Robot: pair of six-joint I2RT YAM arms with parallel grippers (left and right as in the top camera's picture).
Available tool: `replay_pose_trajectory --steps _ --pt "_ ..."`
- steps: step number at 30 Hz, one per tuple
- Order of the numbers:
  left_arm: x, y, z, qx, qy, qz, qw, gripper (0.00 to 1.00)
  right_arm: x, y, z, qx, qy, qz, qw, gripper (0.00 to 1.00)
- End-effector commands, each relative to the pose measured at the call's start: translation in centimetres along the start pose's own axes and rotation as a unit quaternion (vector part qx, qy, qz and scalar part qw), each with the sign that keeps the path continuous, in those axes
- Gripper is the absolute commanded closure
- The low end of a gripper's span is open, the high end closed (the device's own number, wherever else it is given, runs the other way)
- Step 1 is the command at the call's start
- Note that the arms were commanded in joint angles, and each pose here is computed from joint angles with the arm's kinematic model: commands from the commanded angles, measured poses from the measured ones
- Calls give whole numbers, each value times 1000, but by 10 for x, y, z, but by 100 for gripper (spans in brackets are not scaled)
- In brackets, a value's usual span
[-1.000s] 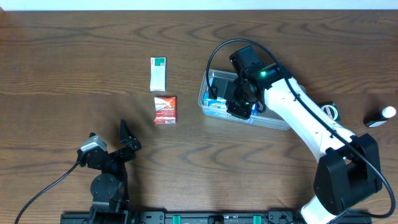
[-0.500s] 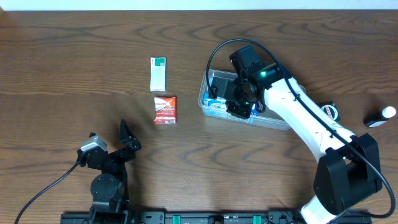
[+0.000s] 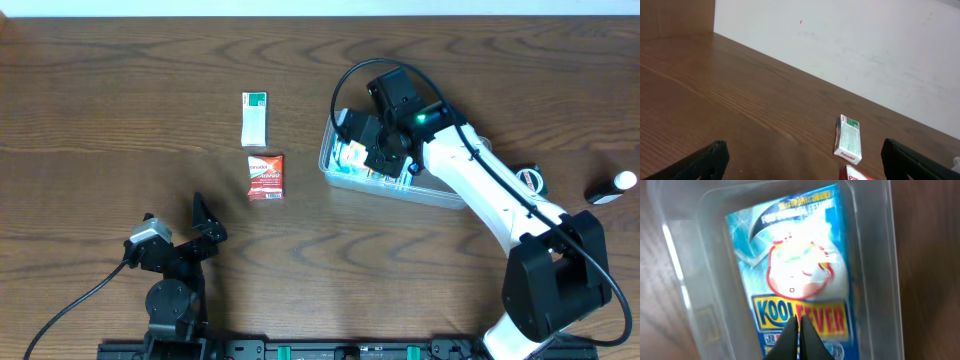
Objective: Pack container
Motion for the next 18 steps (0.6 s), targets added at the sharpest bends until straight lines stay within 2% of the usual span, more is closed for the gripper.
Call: replay_pose_trajectory --steps 1,6,18 --pt "-1 -12 4 -16 13 20 1000 2 -5 -3 -4 -58 -14 10 998 95" --pt "-1 -12 4 -17 13 20 1000 2 -5 0 7 -60 22 2 998 90" --pt "-1 -12 4 -17 13 20 1000 2 -3 0 43 -32 90 43 995 92"
Point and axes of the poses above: each gripper's point midway between its finger pads, its own x axis back along the fingers, its own z axis along the line the jaws close on, y = z × x, the point moved 10 cm from there along x, back along the fingers, and after that the axes turned 4 degrees about -x, right-handed, at the moved point
